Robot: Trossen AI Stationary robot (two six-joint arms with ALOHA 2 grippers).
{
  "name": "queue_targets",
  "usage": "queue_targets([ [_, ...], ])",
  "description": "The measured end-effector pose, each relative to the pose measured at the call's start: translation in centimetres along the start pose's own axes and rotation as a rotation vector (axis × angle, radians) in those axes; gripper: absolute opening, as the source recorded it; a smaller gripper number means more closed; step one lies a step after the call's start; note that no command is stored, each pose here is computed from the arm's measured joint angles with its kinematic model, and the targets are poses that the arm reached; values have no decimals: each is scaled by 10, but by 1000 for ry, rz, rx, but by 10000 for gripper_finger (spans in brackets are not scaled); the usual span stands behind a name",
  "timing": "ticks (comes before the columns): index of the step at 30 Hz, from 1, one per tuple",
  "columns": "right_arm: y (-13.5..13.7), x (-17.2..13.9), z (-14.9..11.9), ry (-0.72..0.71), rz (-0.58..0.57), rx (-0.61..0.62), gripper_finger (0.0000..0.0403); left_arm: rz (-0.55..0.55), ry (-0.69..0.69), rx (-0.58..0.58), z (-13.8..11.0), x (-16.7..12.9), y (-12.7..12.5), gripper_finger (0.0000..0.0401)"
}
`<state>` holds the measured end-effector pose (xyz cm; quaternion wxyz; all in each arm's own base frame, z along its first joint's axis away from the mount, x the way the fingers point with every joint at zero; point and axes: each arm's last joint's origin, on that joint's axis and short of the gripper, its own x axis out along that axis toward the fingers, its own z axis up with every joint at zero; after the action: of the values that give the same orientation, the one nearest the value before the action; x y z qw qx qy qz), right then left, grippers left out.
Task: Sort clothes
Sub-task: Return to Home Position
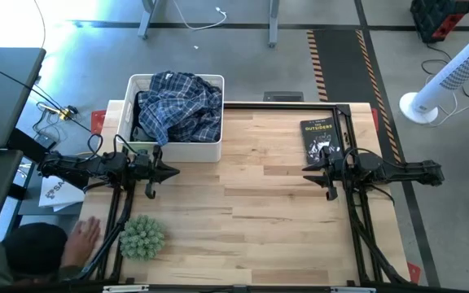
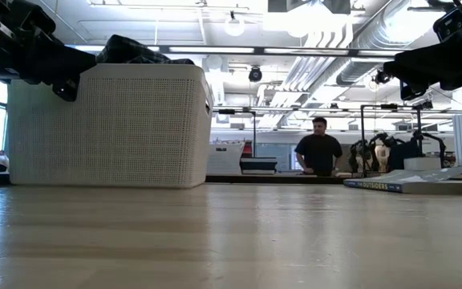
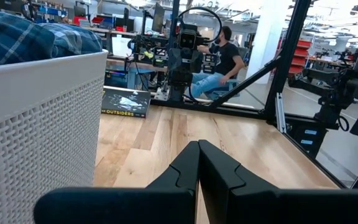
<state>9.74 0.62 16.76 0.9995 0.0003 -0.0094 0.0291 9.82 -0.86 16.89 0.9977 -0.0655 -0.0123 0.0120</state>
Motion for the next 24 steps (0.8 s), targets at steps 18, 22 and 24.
queue_targets([
  [18, 0, 0, 0, 1, 0, 0, 112, 0, -19, -3, 2, -1, 0, 5],
  [22, 0, 0, 0, 0, 0, 0, 112, 0, -19, -3, 2, -1, 0, 5],
  [24, 0, 0, 0, 0, 0, 0, 112, 0, -18, -3, 1, -1, 0, 5],
])
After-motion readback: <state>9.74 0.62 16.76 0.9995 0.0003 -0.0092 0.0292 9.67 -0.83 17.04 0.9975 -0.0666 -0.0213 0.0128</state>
